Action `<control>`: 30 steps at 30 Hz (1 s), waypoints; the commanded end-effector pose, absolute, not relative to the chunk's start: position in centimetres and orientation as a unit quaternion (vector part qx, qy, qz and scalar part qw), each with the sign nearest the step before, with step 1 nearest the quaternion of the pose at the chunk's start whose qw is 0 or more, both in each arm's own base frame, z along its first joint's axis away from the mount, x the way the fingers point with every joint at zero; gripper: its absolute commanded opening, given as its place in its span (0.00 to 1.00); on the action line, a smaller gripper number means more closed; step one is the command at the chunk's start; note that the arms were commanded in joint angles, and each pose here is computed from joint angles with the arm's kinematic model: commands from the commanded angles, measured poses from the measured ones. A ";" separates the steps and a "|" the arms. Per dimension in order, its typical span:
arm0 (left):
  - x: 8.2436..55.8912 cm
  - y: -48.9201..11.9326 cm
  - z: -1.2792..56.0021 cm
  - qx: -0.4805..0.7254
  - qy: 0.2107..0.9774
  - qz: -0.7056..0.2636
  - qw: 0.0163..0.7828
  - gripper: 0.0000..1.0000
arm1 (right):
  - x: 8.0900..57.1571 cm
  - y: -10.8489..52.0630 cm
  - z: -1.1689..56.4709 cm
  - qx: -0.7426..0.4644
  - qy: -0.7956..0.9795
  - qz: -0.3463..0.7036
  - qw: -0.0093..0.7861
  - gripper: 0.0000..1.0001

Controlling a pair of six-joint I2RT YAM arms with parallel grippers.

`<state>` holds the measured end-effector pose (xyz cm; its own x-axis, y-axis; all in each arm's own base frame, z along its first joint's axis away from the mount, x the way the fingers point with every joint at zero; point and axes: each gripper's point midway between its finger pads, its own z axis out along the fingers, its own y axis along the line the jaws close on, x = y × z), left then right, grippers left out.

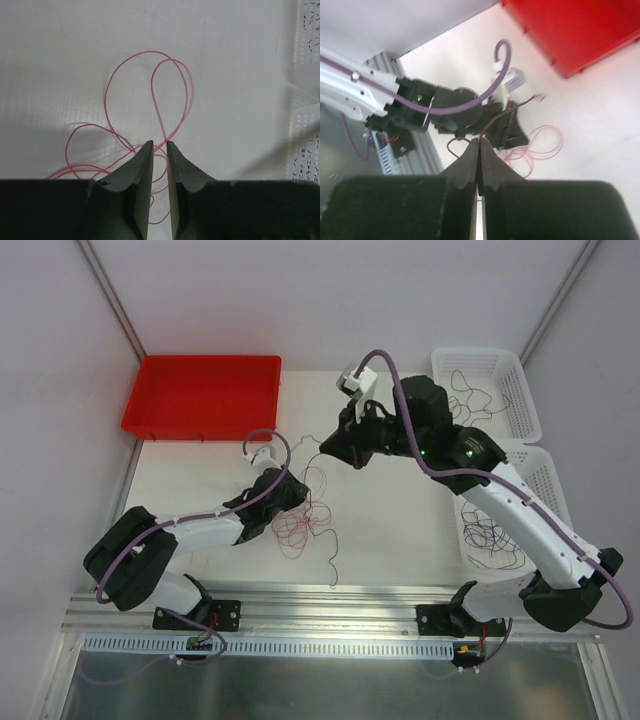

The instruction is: Untangle the cables

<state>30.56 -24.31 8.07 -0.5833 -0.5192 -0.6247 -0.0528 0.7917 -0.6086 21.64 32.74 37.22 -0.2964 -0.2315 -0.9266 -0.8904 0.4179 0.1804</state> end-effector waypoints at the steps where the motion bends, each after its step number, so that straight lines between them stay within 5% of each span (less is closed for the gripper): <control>1: 30.3 -23.6 6.4 -0.204 0.849 -0.256 0.416 0.17 | 22.3 28.7 43.5 -0.357 0.695 0.322 0.534 0.01; 12: 29.8 -21.4 5.2 -0.237 0.861 -0.200 0.403 0.20 | 26.0 20.4 46.1 -0.249 0.715 0.218 0.616 0.01; 16: 30.1 -20.4 8.1 -0.233 0.848 -0.201 0.433 0.32 | 27.8 20.1 42.0 -0.235 0.745 0.206 0.590 0.01; 23: 30.6 -18.6 14.9 -0.183 0.825 -0.198 0.497 0.75 | 31.2 19.7 31.3 -0.189 0.798 0.171 0.545 0.01; 30: 29.6 -16.1 19.4 -0.128 0.821 -0.169 0.530 0.91 | 30.2 17.7 18.7 -0.118 0.876 0.134 0.447 0.01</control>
<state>30.05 -17.89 17.94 -0.4185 -0.4881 -0.7659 -0.0566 0.8557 -0.5144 28.96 17.94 18.37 -0.5870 -0.2056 -0.7831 -0.4223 0.9030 0.0795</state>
